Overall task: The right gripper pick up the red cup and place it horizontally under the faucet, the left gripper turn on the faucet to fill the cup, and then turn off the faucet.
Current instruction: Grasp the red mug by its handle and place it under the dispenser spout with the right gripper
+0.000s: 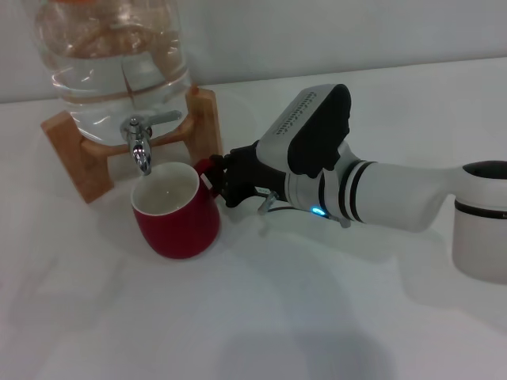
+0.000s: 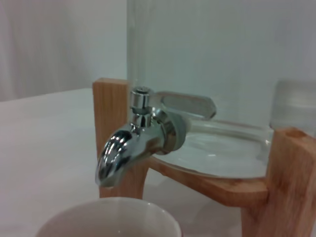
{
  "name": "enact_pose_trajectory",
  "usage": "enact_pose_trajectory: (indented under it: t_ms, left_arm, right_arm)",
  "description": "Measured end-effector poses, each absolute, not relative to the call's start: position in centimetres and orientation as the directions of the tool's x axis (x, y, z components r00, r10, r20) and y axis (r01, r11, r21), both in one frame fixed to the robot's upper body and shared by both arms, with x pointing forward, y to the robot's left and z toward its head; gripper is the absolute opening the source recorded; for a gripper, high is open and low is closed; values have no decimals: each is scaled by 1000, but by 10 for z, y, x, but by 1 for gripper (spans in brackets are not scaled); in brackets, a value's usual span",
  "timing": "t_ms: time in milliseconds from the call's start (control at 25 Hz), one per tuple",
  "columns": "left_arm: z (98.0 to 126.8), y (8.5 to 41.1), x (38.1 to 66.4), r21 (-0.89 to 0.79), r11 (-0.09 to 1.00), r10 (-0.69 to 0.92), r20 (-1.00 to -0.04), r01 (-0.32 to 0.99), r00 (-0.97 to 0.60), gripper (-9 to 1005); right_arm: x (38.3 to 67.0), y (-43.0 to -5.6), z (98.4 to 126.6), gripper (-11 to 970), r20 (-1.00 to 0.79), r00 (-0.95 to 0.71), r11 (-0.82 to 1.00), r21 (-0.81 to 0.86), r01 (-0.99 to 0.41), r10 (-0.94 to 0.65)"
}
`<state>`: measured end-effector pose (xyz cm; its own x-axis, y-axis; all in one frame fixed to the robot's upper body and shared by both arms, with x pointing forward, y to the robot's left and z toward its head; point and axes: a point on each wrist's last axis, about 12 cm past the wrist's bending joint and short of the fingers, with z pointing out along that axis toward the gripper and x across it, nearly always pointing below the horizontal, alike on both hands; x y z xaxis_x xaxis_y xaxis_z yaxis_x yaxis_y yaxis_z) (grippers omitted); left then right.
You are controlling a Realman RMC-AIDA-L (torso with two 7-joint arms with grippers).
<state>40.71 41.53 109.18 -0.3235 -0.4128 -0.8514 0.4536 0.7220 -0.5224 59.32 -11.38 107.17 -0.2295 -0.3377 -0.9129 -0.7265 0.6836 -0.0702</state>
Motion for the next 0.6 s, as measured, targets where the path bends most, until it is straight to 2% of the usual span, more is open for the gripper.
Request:
enact_pose_trajectory:
  t_ms: [600]
  left_arm:
    - [1092,414,409,-524,717,-413,-851,459,-326,892]
  right_arm:
    - [594,-108,1071,125,-903,-230,675,-86,-733,-363]
